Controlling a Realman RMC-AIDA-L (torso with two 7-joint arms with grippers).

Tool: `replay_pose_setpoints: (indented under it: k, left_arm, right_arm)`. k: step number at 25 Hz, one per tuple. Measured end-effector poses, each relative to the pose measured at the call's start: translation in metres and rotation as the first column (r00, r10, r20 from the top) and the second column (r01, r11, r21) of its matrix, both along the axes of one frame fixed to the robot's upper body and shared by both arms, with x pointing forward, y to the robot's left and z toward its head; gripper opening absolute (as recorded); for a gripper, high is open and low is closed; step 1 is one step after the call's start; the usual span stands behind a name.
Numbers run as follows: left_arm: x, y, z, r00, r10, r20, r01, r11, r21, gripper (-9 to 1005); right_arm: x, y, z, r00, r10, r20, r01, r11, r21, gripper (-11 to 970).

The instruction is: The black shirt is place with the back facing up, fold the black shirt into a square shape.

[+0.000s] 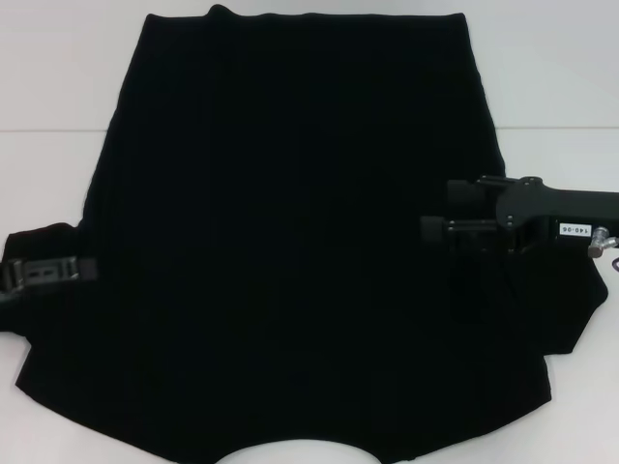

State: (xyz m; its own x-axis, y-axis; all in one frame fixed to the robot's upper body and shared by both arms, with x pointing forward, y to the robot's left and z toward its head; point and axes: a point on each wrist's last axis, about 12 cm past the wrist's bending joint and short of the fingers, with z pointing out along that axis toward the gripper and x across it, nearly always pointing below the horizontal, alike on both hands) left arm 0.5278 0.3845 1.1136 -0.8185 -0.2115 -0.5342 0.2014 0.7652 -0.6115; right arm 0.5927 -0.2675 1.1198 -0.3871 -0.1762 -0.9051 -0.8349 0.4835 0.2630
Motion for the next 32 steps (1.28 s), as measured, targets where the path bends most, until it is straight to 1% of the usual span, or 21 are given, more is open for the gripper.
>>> replay_pose_setpoints:
  k: [7, 16, 24, 29, 32]
  left_arm:
    - [-0.011, 0.018, -0.004, 0.991, 0.073, -0.112, -0.065, 0.995, 0.069, 864]
    - [-0.012, 0.025, -0.009, 0.980, 0.091, -0.175, -0.065, 0.987, 0.149, 859]
    - [-0.010, 0.024, -0.013, 0.978, 0.093, -0.189, -0.061, 0.984, 0.169, 855]
    - [-0.005, 0.022, -0.018, 0.976, 0.096, -0.195, -0.059, 0.981, 0.187, 852]
    - [-0.001, 0.022, -0.018, 0.977, 0.103, -0.187, -0.065, 0.978, 0.200, 850]
  right_arm:
    - [0.001, -0.004, 0.002, 1.000, -0.018, 0.006, 0.018, 1.000, 0.007, 927]
    - [0.002, -0.006, 0.002, 0.999, -0.030, 0.009, 0.030, 0.999, 0.013, 927]
    - [0.002, -0.007, 0.003, 0.999, -0.039, 0.009, 0.039, 0.999, 0.017, 926]
    - [0.003, -0.007, 0.003, 0.999, -0.045, 0.010, 0.045, 0.999, 0.021, 926]
    - [0.003, -0.008, 0.004, 0.999, -0.049, 0.010, 0.049, 0.999, 0.024, 926]
